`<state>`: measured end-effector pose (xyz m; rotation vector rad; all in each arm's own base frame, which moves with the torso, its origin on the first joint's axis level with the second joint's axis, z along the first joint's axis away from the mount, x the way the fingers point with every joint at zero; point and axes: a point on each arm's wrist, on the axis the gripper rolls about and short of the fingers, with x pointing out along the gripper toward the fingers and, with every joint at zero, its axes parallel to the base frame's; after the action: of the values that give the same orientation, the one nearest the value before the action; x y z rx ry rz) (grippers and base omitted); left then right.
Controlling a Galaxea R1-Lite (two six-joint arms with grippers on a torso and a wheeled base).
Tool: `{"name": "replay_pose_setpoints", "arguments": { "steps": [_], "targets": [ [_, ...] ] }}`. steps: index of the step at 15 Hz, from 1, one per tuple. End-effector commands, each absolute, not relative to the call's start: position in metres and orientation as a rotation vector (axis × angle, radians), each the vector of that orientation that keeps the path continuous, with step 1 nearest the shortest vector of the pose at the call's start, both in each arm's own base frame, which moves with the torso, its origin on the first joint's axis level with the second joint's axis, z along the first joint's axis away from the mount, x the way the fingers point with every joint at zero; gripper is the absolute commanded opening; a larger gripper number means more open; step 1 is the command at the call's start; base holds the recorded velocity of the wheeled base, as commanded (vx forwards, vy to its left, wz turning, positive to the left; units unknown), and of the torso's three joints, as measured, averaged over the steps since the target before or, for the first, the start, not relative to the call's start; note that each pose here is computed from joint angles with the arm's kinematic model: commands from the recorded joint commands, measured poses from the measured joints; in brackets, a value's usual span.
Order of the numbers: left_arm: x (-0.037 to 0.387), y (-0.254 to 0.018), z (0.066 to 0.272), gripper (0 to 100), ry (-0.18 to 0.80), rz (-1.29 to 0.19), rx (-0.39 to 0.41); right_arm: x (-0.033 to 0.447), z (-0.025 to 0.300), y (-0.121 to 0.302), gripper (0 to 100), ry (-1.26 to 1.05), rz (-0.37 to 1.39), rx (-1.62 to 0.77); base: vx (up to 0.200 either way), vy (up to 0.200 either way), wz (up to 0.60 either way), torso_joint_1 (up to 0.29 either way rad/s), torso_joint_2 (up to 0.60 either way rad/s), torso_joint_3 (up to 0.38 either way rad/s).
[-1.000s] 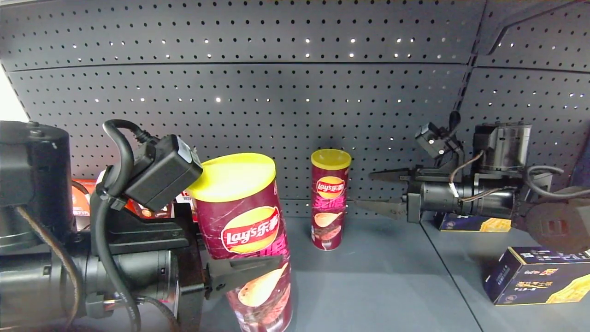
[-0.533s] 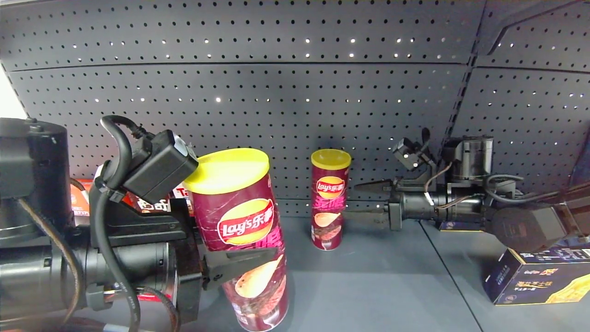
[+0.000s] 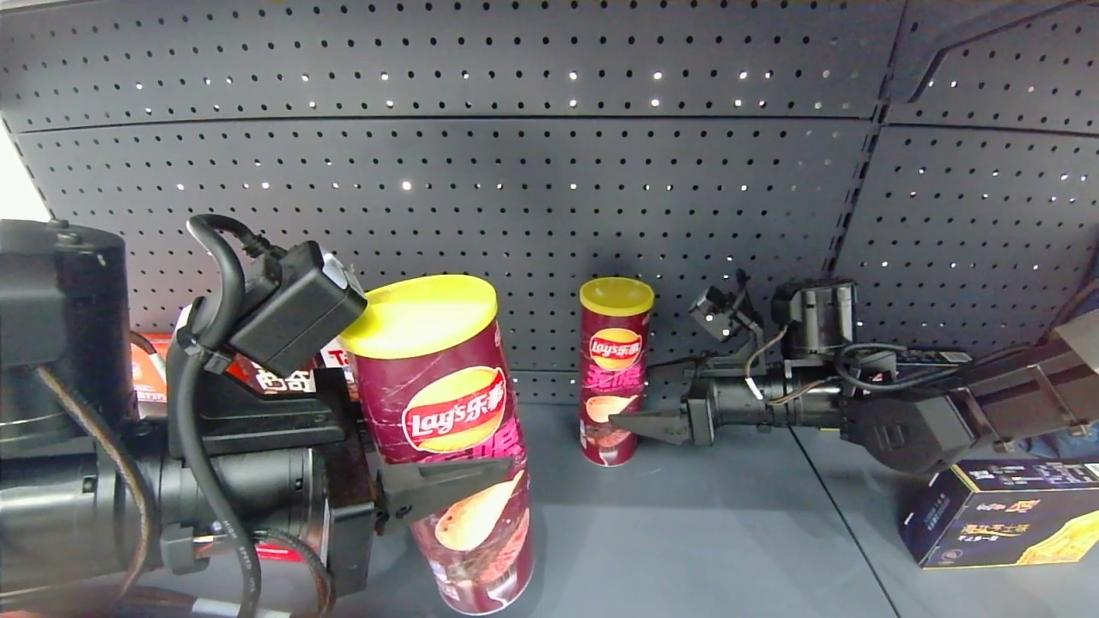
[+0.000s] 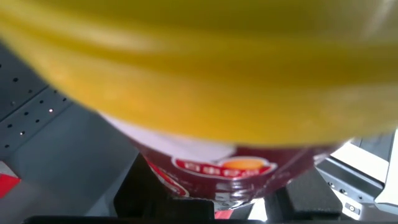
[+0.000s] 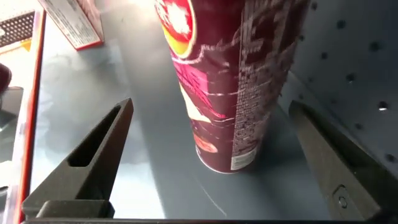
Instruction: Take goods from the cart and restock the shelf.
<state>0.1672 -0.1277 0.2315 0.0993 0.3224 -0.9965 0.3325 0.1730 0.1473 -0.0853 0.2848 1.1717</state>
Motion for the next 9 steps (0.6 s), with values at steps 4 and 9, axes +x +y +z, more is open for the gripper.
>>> {"name": "replay_pose_setpoints", "arguments": {
  "steps": [4, 9],
  "targets": [
    [0.167, -0.127, 0.229, 0, 0.332, -1.0, 0.1, 0.342, 0.13, 0.187, 100, 0.299, 1.17, -0.124, 0.0, 0.0, 0.0, 0.0, 0.0, 0.0],
    [0.167, -0.127, 0.23, 0, 0.327, -1.0, 0.099, 0.351, 0.125, 0.194, 100, 0.296, 1.17, -0.127, 0.0, 0.0, 0.0, 0.0, 0.0, 0.0]
  ]
}}
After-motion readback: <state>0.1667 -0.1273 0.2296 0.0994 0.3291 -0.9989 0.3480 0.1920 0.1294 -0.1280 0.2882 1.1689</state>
